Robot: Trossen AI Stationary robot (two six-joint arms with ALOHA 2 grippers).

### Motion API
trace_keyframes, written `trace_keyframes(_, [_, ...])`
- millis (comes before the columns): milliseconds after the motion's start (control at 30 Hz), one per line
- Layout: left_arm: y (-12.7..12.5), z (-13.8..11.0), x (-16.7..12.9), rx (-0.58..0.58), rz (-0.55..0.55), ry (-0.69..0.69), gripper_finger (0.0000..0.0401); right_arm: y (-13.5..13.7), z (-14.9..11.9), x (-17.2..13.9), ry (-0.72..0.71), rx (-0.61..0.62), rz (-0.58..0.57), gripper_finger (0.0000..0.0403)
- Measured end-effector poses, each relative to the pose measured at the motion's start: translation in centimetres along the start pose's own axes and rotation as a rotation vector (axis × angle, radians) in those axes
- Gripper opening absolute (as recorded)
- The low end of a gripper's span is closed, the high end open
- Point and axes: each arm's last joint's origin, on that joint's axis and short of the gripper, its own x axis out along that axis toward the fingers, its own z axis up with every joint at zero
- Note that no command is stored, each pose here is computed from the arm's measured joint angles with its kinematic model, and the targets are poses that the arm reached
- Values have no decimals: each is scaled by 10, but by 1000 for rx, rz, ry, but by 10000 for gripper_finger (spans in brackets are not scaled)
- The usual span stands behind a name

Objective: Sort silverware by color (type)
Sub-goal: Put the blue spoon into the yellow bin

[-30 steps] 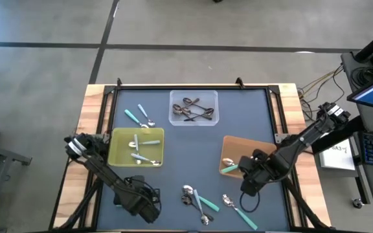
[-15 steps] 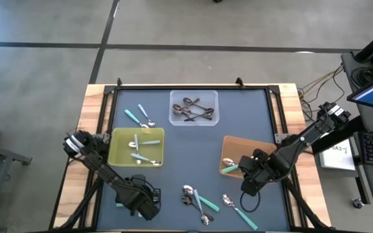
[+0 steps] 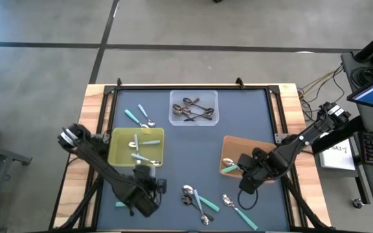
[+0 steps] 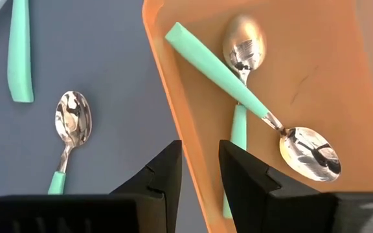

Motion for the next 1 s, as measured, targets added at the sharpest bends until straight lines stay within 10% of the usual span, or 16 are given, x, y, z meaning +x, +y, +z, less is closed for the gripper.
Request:
trace_keyframes(533, [8, 142, -25, 688, 242, -160, 22, -4, 9, 1, -24, 47, -10, 96])
trace_keyframes(800, [25, 152, -1, 1304, 391, -69, 22, -4, 9, 1, -37, 55, -16, 96])
trace_keyframes(1000, [39, 146, 14, 1329, 418, 59, 51, -4, 10, 1, -55, 65, -26, 96])
